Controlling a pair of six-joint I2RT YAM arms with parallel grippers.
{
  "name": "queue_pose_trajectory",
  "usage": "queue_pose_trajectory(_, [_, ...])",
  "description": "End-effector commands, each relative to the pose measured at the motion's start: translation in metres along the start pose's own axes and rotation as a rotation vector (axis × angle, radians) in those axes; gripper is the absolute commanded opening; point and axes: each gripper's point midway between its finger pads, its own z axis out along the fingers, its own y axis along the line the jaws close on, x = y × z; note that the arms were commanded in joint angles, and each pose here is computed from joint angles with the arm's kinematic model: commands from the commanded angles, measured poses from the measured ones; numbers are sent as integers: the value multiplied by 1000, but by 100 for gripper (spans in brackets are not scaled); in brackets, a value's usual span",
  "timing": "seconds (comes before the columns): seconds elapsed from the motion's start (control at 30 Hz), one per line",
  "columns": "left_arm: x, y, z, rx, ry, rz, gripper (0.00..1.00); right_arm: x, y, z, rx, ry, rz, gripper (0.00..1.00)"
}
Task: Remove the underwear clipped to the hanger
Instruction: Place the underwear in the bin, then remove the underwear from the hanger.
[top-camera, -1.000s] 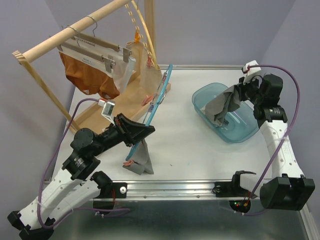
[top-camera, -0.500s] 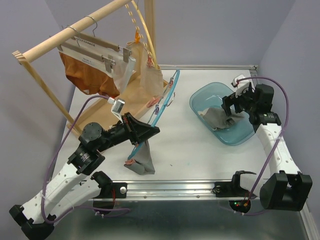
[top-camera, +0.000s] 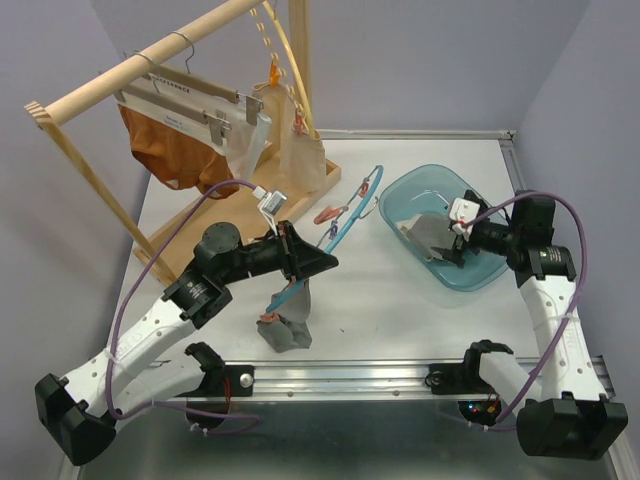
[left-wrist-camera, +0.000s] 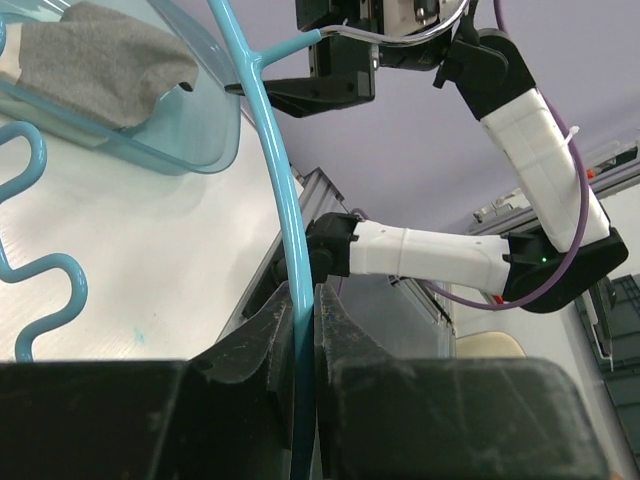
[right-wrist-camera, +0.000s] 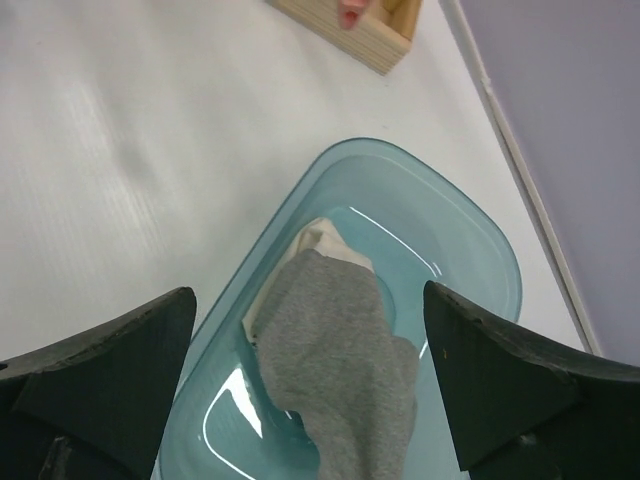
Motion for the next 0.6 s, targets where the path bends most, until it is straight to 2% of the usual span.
queue_pose_trajectory(0.0, [-30, -47, 1, 162, -61, 141, 0, -16, 34, -5, -155, -88, -121, 100])
queue_pose_trajectory(0.2, [-24, -39, 12, 160, -8, 127, 0, -34, 61, -14, -321, -171, -177, 100])
queue_pose_trajectory(0.23, [-24, -39, 13, 163, -1, 126, 0, -38, 61, -15, -330, -193, -230, 100])
queue_pose_trajectory(0.57, [-18, -36, 23, 188, 55, 111, 0, -78, 86, -9, -495, -314, -209, 100])
